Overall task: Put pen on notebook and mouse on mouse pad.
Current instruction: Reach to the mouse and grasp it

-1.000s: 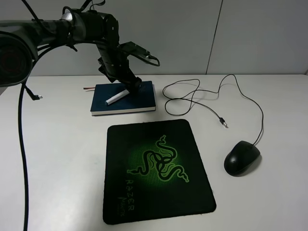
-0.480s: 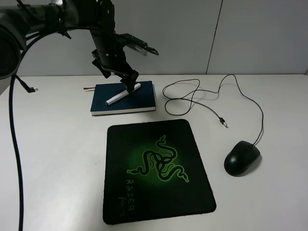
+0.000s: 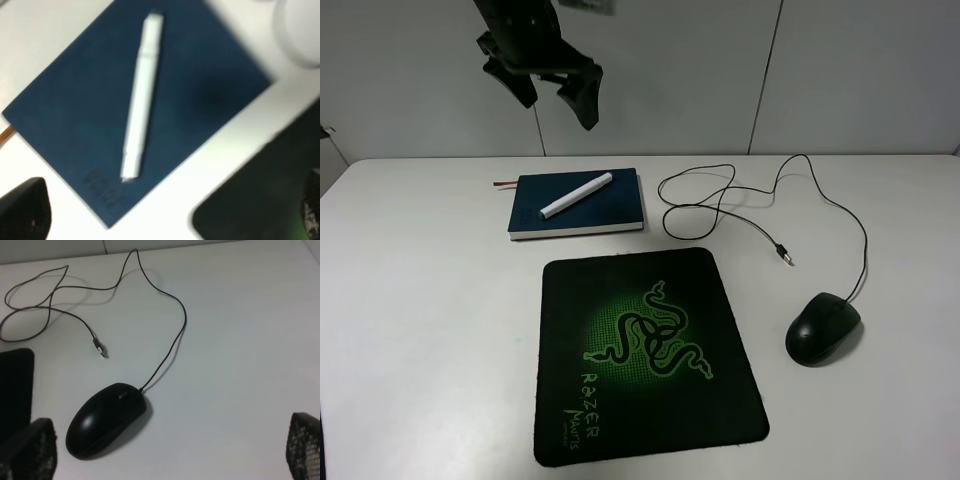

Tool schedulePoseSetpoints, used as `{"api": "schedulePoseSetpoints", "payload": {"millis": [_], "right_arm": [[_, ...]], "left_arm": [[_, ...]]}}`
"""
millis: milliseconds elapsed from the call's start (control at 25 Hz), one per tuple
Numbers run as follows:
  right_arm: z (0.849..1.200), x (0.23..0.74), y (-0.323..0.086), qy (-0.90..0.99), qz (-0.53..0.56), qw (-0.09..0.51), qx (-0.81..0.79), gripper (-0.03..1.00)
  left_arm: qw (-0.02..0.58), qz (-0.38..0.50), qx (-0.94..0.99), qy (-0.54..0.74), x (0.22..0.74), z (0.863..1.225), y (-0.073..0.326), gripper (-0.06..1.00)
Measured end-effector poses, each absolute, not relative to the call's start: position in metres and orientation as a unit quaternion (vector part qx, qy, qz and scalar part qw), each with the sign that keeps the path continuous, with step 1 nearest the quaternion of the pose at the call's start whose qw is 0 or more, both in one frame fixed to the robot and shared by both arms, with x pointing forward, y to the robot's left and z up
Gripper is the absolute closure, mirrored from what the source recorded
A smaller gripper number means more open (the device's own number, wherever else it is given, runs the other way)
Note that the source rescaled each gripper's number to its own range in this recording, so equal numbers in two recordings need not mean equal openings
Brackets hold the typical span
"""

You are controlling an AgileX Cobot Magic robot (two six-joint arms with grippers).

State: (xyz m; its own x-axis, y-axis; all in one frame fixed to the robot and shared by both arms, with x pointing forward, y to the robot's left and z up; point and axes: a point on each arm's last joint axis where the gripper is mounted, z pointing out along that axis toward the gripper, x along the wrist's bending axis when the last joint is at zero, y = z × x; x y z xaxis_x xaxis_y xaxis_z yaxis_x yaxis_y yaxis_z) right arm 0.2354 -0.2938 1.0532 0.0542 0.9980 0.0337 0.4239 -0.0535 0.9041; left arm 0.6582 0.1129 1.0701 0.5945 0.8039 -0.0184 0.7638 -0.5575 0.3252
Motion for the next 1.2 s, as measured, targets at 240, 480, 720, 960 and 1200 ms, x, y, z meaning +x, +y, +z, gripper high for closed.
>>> {"api": "schedulePoseSetpoints", "payload": {"millis": [240, 480, 720, 960, 1200], "right_arm": [[1.053, 0.235, -0.294, 0.574, 0.379, 0.379, 0.619, -0.03], [1.053, 0.235, -0.294, 0.574, 0.379, 0.379, 0.619, -0.03], [1.053, 0.235, -0.294, 0.574, 0.379, 0.379, 0.619, -0.03], [1.053, 0.235, -0.294, 0.574, 0.379, 0.379, 0.619, -0.03], [1.053, 0.235, -0.294, 0.574, 0.379, 0.379, 0.619, -0.03]], "left_arm": [[0.220, 0.081, 0.864, 0.445, 0.628, 1.132, 0.120, -0.06], [0.220, 0.079, 0.859, 0.455, 0.579, 1.156, 0.141, -0.06], [0.216, 0.072, 0.853, 0.469, 0.513, 1.168, 0.169, -0.06], [0.216, 0.073, 0.851, 0.474, 0.444, 1.165, 0.199, -0.06], [0.236, 0.064, 0.852, 0.462, 0.377, 1.147, 0.224, -0.06]]}}
